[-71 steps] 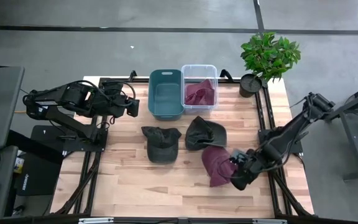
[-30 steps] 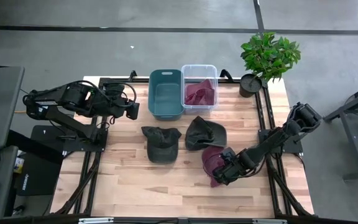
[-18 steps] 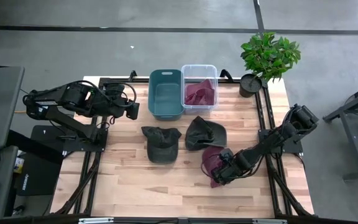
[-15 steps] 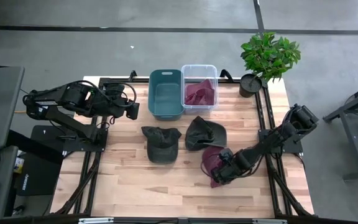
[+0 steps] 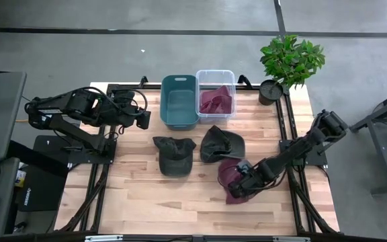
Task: Pick & Place hat
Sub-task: Put the red cap into the transparent bin
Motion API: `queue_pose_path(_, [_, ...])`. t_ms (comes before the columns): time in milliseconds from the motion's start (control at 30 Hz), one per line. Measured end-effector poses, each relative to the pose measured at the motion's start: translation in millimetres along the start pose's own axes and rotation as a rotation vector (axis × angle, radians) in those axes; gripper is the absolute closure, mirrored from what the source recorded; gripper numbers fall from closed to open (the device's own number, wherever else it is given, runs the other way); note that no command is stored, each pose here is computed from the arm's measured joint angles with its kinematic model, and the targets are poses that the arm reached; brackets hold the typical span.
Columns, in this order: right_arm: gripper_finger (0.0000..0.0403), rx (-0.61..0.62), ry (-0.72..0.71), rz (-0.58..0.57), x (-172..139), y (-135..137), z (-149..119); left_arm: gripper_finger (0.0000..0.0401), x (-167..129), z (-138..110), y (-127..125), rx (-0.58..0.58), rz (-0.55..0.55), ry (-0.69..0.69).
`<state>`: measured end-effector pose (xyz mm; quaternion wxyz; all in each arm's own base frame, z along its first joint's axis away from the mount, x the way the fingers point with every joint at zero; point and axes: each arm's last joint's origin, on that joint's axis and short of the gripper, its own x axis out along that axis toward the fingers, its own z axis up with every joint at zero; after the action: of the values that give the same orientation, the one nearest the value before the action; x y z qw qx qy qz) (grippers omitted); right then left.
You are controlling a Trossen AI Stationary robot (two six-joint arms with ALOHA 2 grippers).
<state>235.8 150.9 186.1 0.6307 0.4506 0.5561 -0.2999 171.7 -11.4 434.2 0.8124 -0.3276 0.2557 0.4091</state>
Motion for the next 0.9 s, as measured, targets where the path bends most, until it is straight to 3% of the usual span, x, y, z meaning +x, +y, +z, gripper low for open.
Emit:
queue_pose_path(500, [0.0402,-0.084,-0.136,0.352,-92,-10,6,0.0121,0,0,0,-0.002,-0.004,0.005])
queue_pose_path(900, [0.0403,-0.17,-0.423,0.62,-139,-18,15,0.0121,0,2,-7,-0.036,-0.068,0.006])
